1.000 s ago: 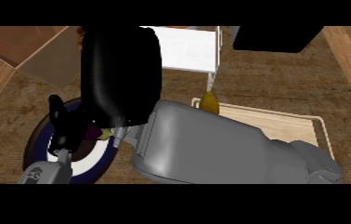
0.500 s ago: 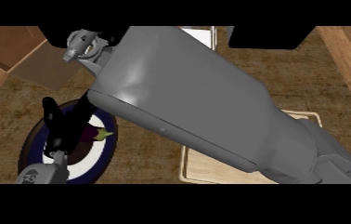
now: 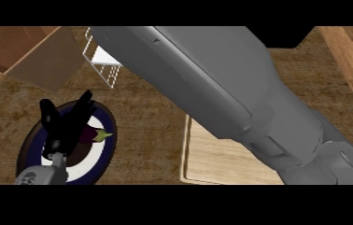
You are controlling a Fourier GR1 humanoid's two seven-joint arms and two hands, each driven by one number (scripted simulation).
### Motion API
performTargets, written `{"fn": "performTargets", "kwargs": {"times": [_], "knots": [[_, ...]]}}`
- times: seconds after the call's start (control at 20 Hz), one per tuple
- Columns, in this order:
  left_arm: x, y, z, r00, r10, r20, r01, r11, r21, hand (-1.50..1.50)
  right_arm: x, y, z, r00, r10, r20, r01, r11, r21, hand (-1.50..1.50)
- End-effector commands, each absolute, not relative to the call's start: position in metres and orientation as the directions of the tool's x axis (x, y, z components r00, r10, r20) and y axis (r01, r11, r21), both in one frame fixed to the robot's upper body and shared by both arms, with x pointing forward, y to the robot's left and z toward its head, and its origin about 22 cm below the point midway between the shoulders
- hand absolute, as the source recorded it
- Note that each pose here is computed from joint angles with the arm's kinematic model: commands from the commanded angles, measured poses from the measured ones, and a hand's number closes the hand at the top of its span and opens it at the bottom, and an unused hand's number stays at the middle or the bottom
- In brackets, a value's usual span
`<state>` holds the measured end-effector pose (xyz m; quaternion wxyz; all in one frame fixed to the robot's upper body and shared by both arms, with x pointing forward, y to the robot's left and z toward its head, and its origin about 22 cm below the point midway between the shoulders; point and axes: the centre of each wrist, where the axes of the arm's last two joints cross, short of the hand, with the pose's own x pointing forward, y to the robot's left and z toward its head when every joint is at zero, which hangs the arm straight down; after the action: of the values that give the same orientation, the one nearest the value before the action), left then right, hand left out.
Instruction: Pick the croissant from the tray and place it in the tiered shelf
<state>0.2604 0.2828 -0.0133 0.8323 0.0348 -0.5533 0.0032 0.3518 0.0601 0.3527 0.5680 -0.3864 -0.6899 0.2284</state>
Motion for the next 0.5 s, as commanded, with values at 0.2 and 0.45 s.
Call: {"fn": "performTargets", "kwargs": {"times": [0.2, 0.45], "knots": [[0.254, 0.293, -0.034, 0.452, -0.017, 0.892, -0.059, 0.997, 0.049, 0.0, 0.384, 0.054, 0.342, 0.004, 0.831, 0.556, 0.238, 0.54, -0.807, 1.5], [0.256, 0.273, -0.028, 0.444, -0.02, 0.896, -0.053, 0.997, 0.049, 0.0, 0.406, 0.044, 0.318, 0.024, 0.839, 0.544, 0.243, 0.523, -0.817, 1.5]]}}
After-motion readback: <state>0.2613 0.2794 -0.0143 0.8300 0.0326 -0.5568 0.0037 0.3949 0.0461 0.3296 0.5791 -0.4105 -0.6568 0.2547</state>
